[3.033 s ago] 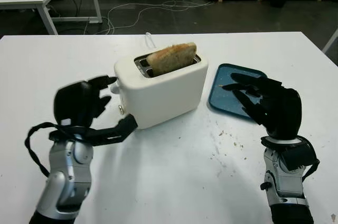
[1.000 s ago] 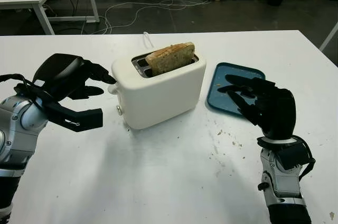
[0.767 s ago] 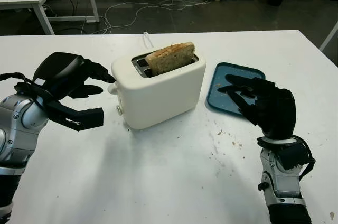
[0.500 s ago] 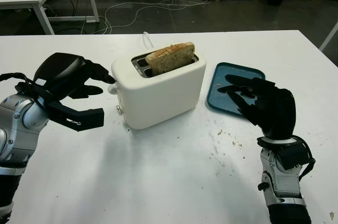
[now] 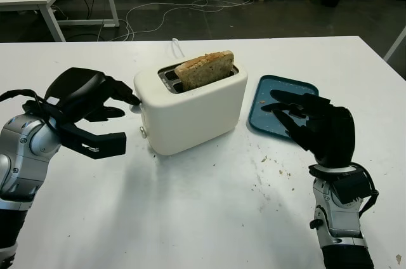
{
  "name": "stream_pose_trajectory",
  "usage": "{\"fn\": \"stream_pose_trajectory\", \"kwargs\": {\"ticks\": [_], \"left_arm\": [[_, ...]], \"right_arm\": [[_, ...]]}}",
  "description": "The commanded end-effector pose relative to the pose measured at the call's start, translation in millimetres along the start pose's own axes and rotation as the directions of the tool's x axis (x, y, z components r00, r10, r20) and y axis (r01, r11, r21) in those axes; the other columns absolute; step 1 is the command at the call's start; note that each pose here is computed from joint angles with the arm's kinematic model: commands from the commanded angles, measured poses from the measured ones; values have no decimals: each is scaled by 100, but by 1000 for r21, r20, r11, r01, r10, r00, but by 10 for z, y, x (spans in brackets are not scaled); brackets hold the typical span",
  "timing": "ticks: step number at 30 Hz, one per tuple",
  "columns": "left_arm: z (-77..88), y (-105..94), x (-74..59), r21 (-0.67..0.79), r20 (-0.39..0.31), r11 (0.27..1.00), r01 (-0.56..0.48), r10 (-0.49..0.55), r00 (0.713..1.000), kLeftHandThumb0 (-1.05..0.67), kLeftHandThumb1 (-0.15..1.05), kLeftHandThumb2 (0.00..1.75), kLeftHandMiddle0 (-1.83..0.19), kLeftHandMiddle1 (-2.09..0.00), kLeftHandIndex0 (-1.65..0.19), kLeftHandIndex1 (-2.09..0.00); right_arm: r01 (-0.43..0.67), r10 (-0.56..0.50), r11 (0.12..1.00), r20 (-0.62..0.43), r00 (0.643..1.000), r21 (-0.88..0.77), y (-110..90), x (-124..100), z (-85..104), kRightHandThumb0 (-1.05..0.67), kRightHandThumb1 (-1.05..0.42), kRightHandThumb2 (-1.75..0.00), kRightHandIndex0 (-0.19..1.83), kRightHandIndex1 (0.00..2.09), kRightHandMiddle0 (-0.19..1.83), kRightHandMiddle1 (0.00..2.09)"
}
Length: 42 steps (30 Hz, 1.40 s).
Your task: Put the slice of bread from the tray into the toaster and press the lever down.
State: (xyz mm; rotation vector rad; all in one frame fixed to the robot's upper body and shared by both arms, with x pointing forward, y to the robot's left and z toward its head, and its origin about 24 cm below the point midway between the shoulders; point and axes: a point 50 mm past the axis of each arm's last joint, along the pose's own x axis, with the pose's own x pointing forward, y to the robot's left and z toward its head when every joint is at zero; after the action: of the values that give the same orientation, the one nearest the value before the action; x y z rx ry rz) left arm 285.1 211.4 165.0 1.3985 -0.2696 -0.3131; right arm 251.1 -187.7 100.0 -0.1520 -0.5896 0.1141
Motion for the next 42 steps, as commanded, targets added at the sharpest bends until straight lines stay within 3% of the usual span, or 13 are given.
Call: {"fn": "stream_pose_trajectory", "kwargs": {"ticks": [1, 22, 26, 29, 33, 35, 38, 42], "left_arm": [[21, -38, 36, -1, 12, 1000, 23, -23, 1000, -15, 88, 0, -110, -126, -106, 0], [-12, -110, 63, 7, -2, 999, 51, -51, 999, -16, 89, 0, -107, -134, -107, 0], [2, -211, 83, -3, -12, 995, 104, -104, 994, -16, 91, 1, -105, -130, -104, 0], [49, -417, 101, -45, 3, 983, 176, -176, 984, -14, 92, 2, -102, -132, -102, 0], [217, -1021, 51, -103, 46, 930, 352, -349, 936, -4, 88, 1, -92, -135, -102, 0], [289, -1353, -27, -101, 41, 893, 438, -436, 899, -3, 87, 0, -96, -110, -101, 0], [341, -1790, -197, -145, -29, 883, 445, -454, 891, 1, 86, 0, -102, -85, -103, -1], [420, -2014, -362, -211, -96, 887, 411, -438, 894, -3, 92, 3, -103, -51, -101, -1]], "right_arm": [[9, -9, 1000, 7, 1000, 4, 14, -4, -6, -29, -92, -11, 97, 61, 107, 0], [10, -10, 1000, 6, 1000, 7, 5, -9, -5, -30, -92, -12, 97, 61, 106, 0], [11, -11, 1000, 8, 1000, 1, -3, -10, 0, -30, -92, -12, 97, 61, 107, 0], [8, -7, 1000, 11, 1000, -13, -13, -13, 9, -30, -92, -12, 97, 60, 106, 0], [9, -7, 998, 30, 1000, -66, -18, -28, 25, -31, -92, -11, 100, 61, 107, 0], [9, -7, 998, 34, 999, -66, -13, -41, 34, -31, -92, -11, 100, 62, 107, 0], [11, -8, 997, 32, 999, -80, -25, -49, 37, -31, -92, -11, 99, 61, 107, 0], [-8, 10, 996, 25, 1000, -84, -31, -26, 30, -31, -92, -10, 99, 63, 107, 0]]}}
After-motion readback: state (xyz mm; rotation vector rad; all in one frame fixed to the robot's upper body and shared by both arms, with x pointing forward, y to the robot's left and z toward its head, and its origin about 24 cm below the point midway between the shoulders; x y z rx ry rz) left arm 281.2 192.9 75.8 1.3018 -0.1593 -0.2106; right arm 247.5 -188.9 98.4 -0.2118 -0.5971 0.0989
